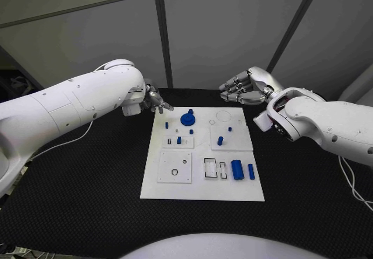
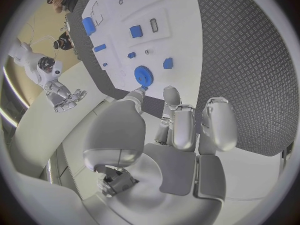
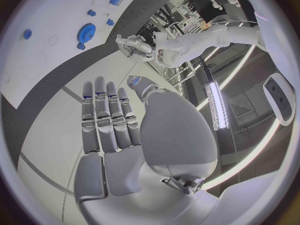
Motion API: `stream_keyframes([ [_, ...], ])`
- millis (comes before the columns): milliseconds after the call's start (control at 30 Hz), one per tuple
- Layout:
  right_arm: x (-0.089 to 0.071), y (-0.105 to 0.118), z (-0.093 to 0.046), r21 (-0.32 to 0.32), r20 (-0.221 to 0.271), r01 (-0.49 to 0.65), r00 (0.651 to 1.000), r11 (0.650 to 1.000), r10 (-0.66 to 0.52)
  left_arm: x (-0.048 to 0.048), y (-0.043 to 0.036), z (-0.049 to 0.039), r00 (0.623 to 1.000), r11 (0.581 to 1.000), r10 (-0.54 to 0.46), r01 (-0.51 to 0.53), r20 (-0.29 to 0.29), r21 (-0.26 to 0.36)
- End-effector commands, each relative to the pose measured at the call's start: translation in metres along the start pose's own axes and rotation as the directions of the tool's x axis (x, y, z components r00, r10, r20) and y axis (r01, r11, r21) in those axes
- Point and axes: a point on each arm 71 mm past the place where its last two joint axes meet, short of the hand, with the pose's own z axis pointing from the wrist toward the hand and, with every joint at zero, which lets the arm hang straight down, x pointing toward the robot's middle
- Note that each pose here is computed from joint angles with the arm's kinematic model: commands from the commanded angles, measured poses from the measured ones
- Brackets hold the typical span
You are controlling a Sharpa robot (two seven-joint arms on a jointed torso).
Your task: Assemble the parts on the task board
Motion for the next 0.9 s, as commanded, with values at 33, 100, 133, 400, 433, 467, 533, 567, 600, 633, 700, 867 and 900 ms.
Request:
stream_keyframes([
  [33, 0.000, 0.002, 0.001, -0.009, -0.008, 0.005, 1.000, 1.000, -0.005, 0.0012, 0.0007, -0.0001, 0.999, 0.999, 0.037, -0.037, -0.030, -0.005],
  [100, 0.001, 0.002, 0.001, -0.010, -0.009, 0.005, 1.000, 1.000, -0.006, 0.0046, 0.0014, 0.0036, 0.998, 0.999, 0.039, -0.040, -0.039, -0.013],
  [133, 0.001, 0.003, 0.001, -0.011, -0.009, 0.005, 1.000, 1.000, -0.005, 0.0073, 0.0017, 0.0063, 0.998, 0.999, 0.040, -0.041, -0.046, -0.018],
  [400, 0.002, 0.003, 0.001, -0.013, -0.011, 0.005, 1.000, 1.000, -0.006, 0.0233, 0.0053, 0.0194, 0.996, 0.998, 0.040, -0.044, -0.082, -0.045],
  [433, 0.002, 0.003, 0.001, -0.013, -0.011, 0.006, 1.000, 1.000, -0.006, 0.0240, 0.0057, 0.0200, 0.996, 0.998, 0.040, -0.044, -0.084, -0.046],
  [467, 0.002, 0.003, 0.001, -0.013, -0.011, 0.006, 1.000, 1.000, -0.006, 0.0247, 0.0060, 0.0205, 0.995, 0.998, 0.040, -0.044, -0.086, -0.047],
  [533, 0.002, 0.003, 0.002, -0.014, -0.012, 0.006, 1.000, 1.000, -0.006, 0.0259, 0.0061, 0.0213, 0.995, 0.998, 0.041, -0.045, -0.090, -0.048],
  [567, 0.003, 0.004, 0.002, -0.014, -0.012, 0.006, 1.000, 1.000, -0.006, 0.0266, 0.0060, 0.0217, 0.995, 0.998, 0.041, -0.046, -0.092, -0.049],
  [600, 0.003, 0.004, 0.002, -0.014, -0.012, 0.006, 1.000, 1.000, -0.006, 0.0272, 0.0059, 0.0221, 0.995, 0.998, 0.042, -0.047, -0.095, -0.049],
  [633, 0.003, 0.004, 0.002, -0.014, -0.013, 0.005, 1.000, 1.000, -0.006, 0.0279, 0.0059, 0.0226, 0.994, 0.998, 0.042, -0.047, -0.097, -0.050],
  [700, 0.003, 0.004, 0.002, -0.015, -0.014, 0.005, 1.000, 1.000, -0.005, 0.0294, 0.0058, 0.0234, 0.994, 0.998, 0.043, -0.049, -0.102, -0.051],
  [867, 0.003, 0.004, 0.002, -0.015, -0.014, 0.005, 1.000, 1.000, -0.006, 0.0314, 0.0065, 0.0246, 0.993, 0.997, 0.043, -0.049, -0.106, -0.053],
  [900, 0.003, 0.004, 0.002, -0.015, -0.013, 0.006, 1.000, 1.000, -0.006, 0.0315, 0.0068, 0.0247, 0.994, 0.997, 0.042, -0.048, -0.105, -0.053],
])
